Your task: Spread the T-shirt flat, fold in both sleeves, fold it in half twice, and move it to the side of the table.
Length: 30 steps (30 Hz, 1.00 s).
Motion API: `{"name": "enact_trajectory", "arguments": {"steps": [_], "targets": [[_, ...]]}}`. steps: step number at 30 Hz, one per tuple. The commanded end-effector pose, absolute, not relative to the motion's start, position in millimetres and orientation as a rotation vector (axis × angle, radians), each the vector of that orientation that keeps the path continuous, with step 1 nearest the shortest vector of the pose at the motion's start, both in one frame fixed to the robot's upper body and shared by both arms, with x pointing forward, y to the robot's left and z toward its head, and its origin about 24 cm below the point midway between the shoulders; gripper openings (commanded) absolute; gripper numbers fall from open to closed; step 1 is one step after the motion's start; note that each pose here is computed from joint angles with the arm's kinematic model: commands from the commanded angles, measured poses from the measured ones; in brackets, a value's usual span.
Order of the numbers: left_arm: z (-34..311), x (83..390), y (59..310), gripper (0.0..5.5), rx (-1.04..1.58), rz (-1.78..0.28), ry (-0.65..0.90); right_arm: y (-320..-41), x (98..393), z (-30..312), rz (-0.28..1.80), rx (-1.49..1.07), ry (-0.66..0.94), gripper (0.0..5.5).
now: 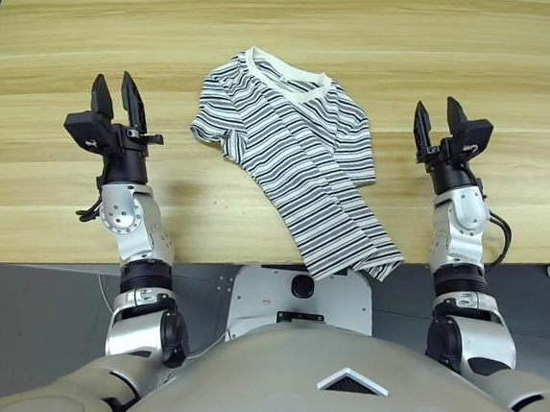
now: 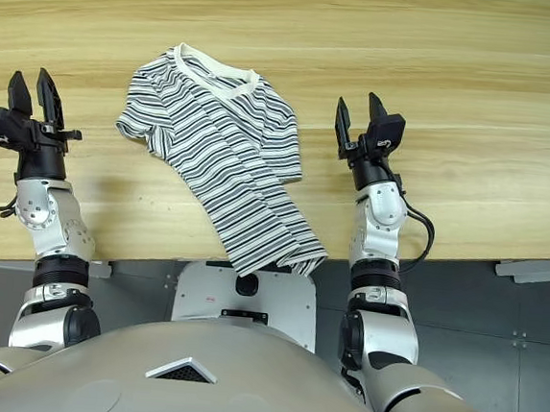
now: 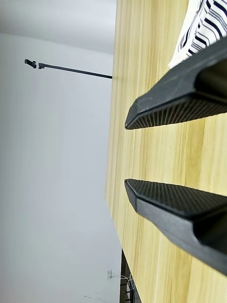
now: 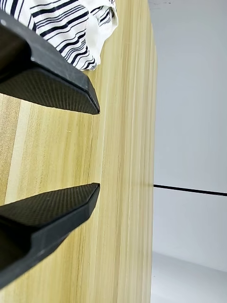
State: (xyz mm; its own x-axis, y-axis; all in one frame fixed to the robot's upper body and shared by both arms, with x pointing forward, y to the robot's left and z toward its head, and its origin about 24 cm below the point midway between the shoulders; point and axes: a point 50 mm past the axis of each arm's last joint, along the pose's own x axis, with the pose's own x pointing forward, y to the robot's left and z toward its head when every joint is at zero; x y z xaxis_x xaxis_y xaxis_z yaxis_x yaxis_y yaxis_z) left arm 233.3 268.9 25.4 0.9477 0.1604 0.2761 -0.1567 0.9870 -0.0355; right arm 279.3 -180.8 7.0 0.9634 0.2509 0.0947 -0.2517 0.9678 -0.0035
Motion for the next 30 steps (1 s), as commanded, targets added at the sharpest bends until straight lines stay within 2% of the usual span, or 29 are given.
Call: {"name": "enact_trajectory", "arguments": {"steps": [1, 4, 6, 10, 15, 22, 30], "targets": [[27.9, 233.2, 270.6, 1.96, -0.006, 0.14, -0.26, -180.2, 283.6, 9.1, 0.281, -0.015, -0.033, 2.68], [40.3, 233.4, 265.5, 1.96, 0.02, 0.083, -0.29, -175.3, 289.5, 23.0, 0.362, -0.007, 0.045, 2.68], [47.4, 234.8, 263.8, 1.96, 0.023, 0.072, -0.308, -164.7, 289.5, 27.3, 0.421, 0.108, 0.17, 2.68], [43.0, 234.0, 260.4, 1.96, 0.01, 0.08, -0.29, -140.2, 284.3, 37.0, 0.552, 0.24, 0.332, 2.68], [39.0, 233.2, 256.5, 1.96, -0.007, 0.09, -0.277, -134.0, 292.6, 30.8, 0.531, 0.212, 0.472, 2.68], [36.4, 232.4, 250.2, 1.96, -0.029, 0.094, -0.275, -140.7, 310.2, 17.9, 0.436, 0.17, 0.483, 2.68], [35.4, 234.1, 247.0, 1.96, -0.042, 0.09, -0.271, -133.6, 310.4, 7.5, 0.499, 0.142, 0.524, 2.68]]}}
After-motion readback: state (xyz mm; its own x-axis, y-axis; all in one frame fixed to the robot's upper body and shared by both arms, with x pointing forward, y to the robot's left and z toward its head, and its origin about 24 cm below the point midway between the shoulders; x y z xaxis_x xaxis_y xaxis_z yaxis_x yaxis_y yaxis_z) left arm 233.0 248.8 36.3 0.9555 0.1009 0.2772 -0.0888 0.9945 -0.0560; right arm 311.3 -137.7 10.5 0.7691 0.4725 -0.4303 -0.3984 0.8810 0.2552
